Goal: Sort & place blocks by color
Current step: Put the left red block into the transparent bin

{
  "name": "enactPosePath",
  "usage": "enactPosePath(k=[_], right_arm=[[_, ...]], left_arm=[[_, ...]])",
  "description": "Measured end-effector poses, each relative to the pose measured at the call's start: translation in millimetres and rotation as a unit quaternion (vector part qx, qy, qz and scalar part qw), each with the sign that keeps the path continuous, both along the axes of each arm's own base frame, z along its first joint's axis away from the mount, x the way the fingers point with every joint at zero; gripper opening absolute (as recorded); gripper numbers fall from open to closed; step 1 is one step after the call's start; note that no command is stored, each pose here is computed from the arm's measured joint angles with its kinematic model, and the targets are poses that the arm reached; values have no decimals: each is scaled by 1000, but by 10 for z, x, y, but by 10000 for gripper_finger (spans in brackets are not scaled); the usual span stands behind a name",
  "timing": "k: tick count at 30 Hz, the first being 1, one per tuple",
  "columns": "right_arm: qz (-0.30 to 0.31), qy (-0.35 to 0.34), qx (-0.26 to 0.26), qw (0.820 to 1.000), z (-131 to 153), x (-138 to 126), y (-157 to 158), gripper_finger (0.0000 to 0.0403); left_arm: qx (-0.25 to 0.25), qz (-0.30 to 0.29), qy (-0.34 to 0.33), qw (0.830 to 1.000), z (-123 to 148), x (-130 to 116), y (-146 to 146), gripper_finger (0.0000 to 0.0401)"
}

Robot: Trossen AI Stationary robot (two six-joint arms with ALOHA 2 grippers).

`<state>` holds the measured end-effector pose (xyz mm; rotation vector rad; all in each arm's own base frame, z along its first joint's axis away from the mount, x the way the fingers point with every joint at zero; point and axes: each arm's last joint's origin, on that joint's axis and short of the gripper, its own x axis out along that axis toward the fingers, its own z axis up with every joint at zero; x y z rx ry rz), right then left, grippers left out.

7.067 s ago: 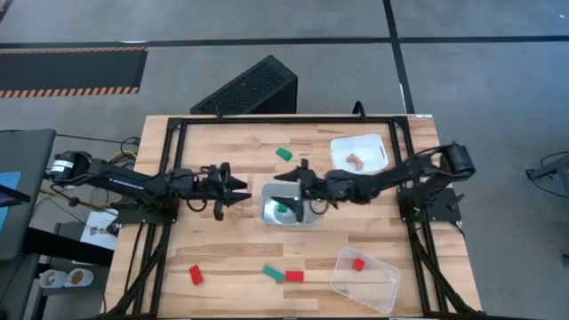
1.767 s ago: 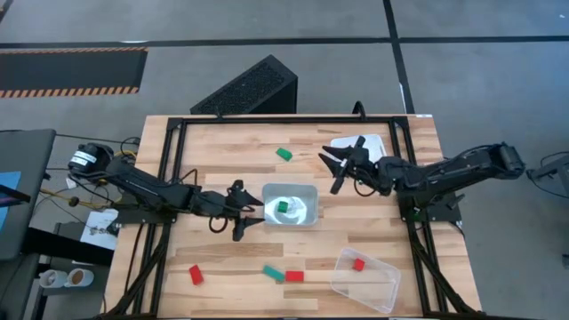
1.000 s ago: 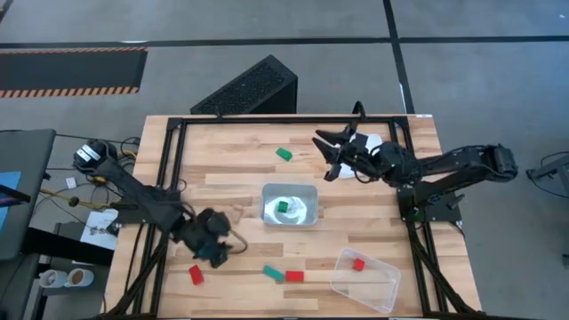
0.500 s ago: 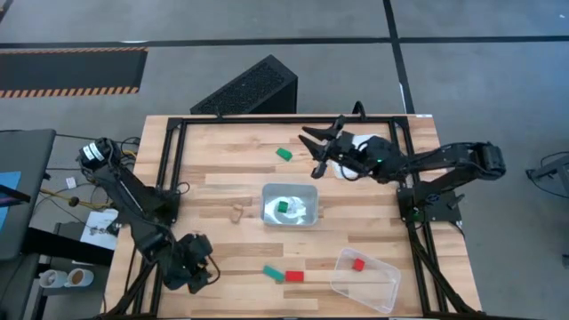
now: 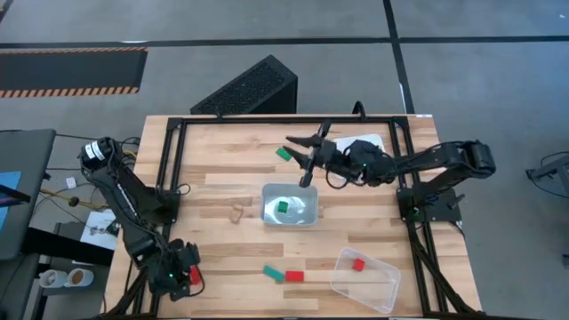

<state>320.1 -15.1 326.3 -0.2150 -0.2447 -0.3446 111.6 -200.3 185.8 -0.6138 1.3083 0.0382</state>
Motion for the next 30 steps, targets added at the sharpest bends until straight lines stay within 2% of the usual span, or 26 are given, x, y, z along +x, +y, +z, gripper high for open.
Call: enactPosePath(k=[3,6,12,22,30], right_arm=[[-11,39,-31,999,76,-94,104,134],[-24,48,-29,998,174,-220,185,132],[0,89,-31,996,235,-389,323,128],[41,167,-24,985,110,-460,532,125],[23,176,-11,984,86,-515,735,118]], left_arm=[[22,-52,-27,998,-15,-9,2,172],[55,-101,-54,992,-34,-12,21,161],[122,-126,-98,980,-43,19,85,151],[137,-188,-140,962,-21,107,78,151],[156,-247,-193,937,16,257,93,157]])
